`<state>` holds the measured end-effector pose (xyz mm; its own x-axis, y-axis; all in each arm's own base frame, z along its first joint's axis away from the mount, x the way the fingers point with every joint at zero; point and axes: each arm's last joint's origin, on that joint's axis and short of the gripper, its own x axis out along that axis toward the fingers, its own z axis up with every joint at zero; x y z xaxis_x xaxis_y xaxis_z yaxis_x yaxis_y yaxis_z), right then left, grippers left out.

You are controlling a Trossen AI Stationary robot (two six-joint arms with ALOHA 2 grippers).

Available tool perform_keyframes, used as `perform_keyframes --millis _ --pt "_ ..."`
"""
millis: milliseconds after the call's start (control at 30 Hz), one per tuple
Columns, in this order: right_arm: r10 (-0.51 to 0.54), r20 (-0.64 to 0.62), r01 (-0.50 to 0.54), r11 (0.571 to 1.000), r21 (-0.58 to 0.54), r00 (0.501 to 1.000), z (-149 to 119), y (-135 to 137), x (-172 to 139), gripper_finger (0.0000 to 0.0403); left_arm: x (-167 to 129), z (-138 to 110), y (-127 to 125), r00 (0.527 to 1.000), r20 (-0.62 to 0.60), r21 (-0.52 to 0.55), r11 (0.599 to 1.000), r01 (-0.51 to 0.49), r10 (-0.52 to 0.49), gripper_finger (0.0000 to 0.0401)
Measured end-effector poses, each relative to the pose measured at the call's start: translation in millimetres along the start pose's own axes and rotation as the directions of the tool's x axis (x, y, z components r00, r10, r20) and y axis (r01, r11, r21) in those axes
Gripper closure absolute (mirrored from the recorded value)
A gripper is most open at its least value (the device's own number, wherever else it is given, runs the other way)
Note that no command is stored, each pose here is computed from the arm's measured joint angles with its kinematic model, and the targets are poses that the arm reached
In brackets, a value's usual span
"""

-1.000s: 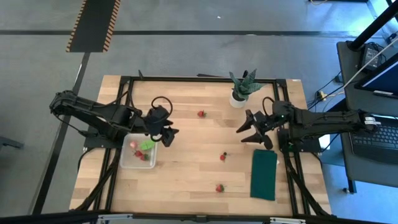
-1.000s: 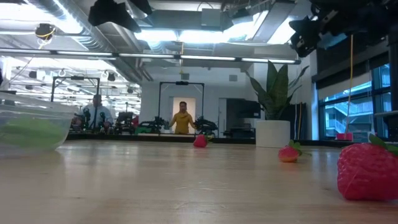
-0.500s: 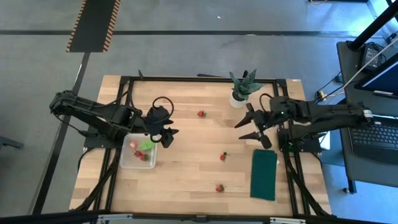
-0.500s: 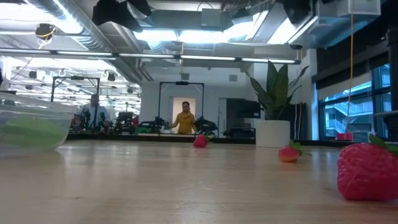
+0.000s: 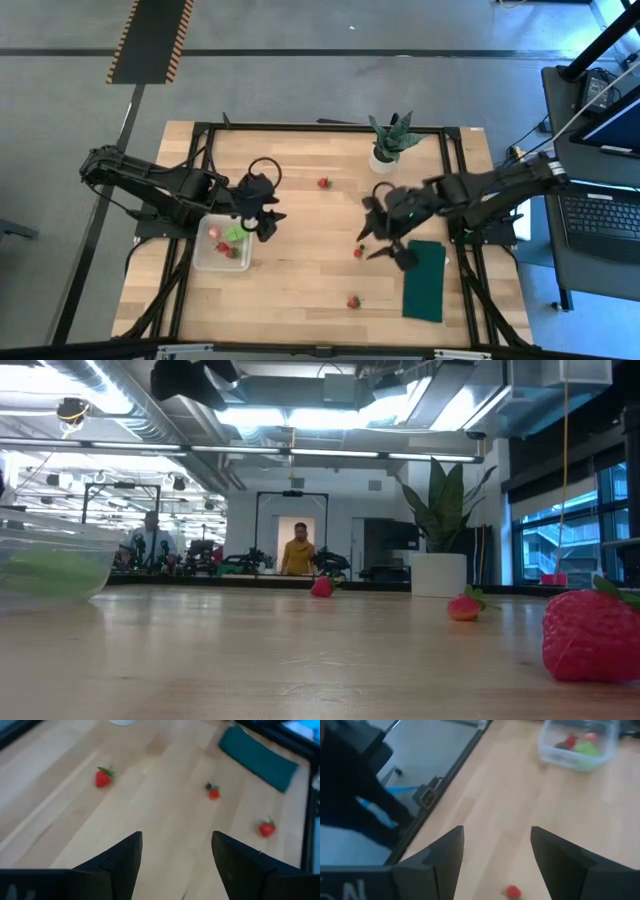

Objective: Pick and placing Produce into tupperware
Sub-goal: Put the red strawberry into the transparent bin

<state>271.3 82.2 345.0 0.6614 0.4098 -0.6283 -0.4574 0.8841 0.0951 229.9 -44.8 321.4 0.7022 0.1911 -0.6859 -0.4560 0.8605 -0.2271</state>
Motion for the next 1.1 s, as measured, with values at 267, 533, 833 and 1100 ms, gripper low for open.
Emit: perform_keyframes --millis 267,533,833,1100 --pt "-0.05 -0.204 0.051 0.999 -0.002 0.978 -13 23 47 0.0171 0 -1 -1 0.998 -0.04 0.036 0.998 0.05 -0.049 0.017" --pt "-0.015 -0.284 0.044 0.994 0.097 0.959 -24 34 92 0.0171 -1 -2 -2 0.998 -0.043 0.064 0.996 0.056 -0.054 0.017" --pt "0.009 -0.387 0.05 0.989 0.14 0.922 -46 45 143 0.0171 -2 -5 -6 0.997 -0.05 0.079 0.995 0.069 -0.065 0.017" --pt "0.022 -0.441 0.056 0.985 0.164 0.897 -60 58 178 0.0171 -2 -5 -6 0.997 -0.051 0.081 0.994 0.07 -0.066 0.017"
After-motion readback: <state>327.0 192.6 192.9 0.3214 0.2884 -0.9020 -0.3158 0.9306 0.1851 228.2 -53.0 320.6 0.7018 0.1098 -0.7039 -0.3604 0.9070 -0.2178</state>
